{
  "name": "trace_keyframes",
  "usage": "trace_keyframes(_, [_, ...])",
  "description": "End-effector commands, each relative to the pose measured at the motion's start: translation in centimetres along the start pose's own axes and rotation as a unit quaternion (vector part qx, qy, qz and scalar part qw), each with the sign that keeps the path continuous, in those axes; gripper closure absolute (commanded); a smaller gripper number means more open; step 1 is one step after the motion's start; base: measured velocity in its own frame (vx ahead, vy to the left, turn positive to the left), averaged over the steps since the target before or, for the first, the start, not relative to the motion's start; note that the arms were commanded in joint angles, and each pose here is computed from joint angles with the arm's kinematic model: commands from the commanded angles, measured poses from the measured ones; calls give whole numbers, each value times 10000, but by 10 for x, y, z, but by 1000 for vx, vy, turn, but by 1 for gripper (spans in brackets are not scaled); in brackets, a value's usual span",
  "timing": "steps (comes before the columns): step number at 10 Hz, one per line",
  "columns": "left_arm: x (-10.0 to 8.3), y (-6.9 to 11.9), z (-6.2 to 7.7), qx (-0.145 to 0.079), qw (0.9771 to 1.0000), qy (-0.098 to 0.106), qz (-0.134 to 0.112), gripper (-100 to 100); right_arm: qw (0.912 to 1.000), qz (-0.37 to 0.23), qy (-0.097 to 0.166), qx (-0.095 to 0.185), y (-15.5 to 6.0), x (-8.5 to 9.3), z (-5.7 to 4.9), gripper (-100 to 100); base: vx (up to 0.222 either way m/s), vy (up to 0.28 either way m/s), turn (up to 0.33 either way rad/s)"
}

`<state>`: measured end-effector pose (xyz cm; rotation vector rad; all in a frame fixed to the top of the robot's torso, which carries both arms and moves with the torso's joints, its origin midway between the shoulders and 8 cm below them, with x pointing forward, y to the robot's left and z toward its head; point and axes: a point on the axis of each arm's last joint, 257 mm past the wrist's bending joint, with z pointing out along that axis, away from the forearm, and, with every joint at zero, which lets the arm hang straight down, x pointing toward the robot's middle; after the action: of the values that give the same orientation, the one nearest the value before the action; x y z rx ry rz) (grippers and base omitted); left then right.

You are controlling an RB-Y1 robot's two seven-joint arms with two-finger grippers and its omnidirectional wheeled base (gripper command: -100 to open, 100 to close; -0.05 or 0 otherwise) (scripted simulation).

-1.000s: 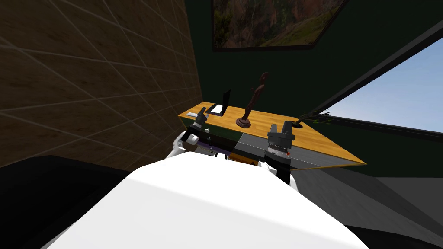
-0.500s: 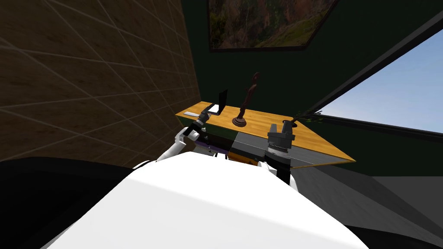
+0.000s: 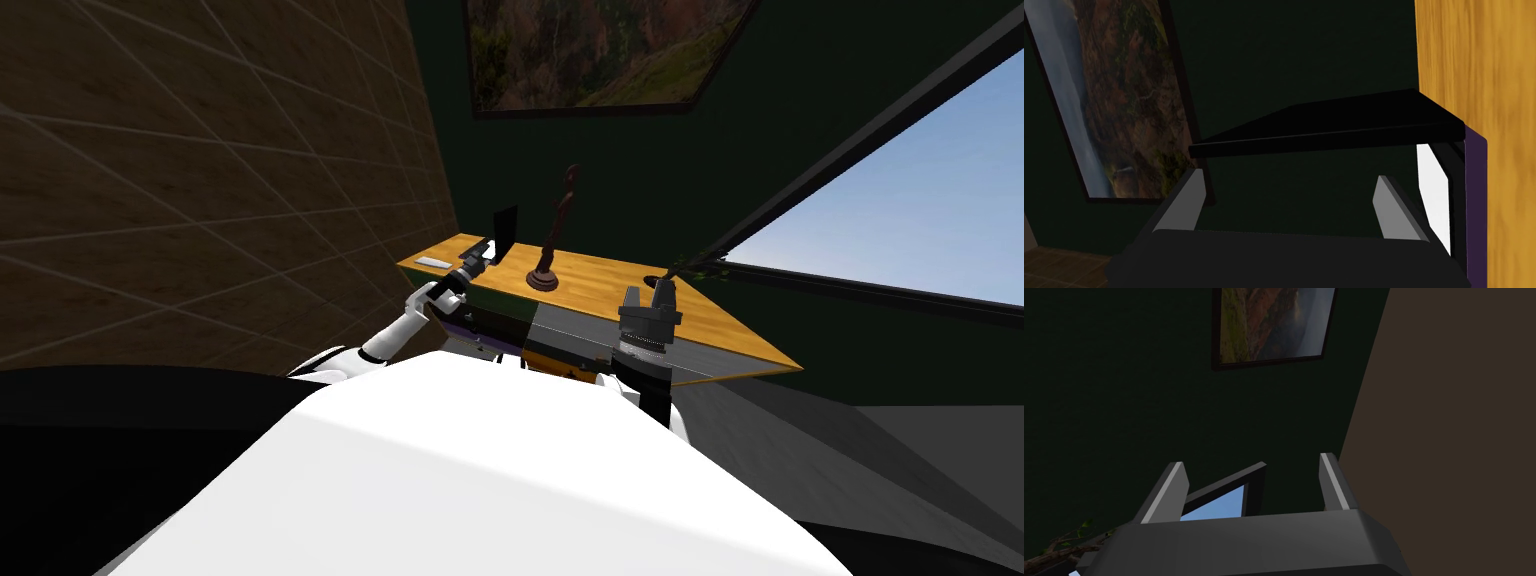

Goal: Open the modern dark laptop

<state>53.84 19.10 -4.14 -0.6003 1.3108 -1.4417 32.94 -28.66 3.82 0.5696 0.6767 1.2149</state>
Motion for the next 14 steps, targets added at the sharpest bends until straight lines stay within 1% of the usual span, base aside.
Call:
trace_keyframes(1, [-9, 7, 12, -204, 9996, 99, 161, -100, 10000, 0, 0, 0, 0, 0, 0, 0, -11, -83, 4])
trace_keyframes(3, [-24, 17, 25, -497, 9981, 156, 333, -100, 10000, 0, 0, 0, 0, 0, 0, 0, -26, -89, -2])
trace_keyframes(4, [-35, 23, 29, -663, 9967, 159, 439, -100, 10000, 0, 0, 0, 0, 0, 0, 0, -25, -131, 2])
trace_keyframes(5, [-38, 15, 33, -605, 9967, 168, 509, -100, 10000, 0, 0, 0, 0, 0, 0, 0, -7, -96, 1])
trace_keyframes(6, [-49, 17, 40, -725, 9954, 156, 602, -100, 10000, 0, 0, 0, 0, 0, 0, 0, -7, -78, -3])
trace_keyframes(7, [-50, 17, 39, -733, 9952, 155, 630, -100, 10000, 0, 0, 0, 0, 0, 0, 0, -5, -60, 0])
trace_keyframes(9, [-78, 16, 49, -976, 9914, 81, 866, -100, 10000, 0, 0, 0, 0, 0, 0, 0, -20, -83, -1])
trace_keyframes(11, [-107, 13, 58, -1185, 9873, -38, 1057, -100, 10000, 0, 0, 0, 0, 0, 0, 0, -23, -119, -1])
trace_keyframes(12, [-123, 10, 61, -1284, 9848, -116, 1164, -100, 10000, 0, 0, 0, 0, 0, 0, 0, -27, -123, -2])
trace_keyframes(13, [-125, 9, 60, -1292, 9843, -125, 1193, -100, 10000, 0, 0, 0, 0, 0, 0, 0, -14, -82, 4])
trace_keyframes(14, [-141, 6, 62, -1381, 9818, -209, 1286, -100, 10000, 0, 0, 0, 0, 0, 0, 0, -14, -60, -4])
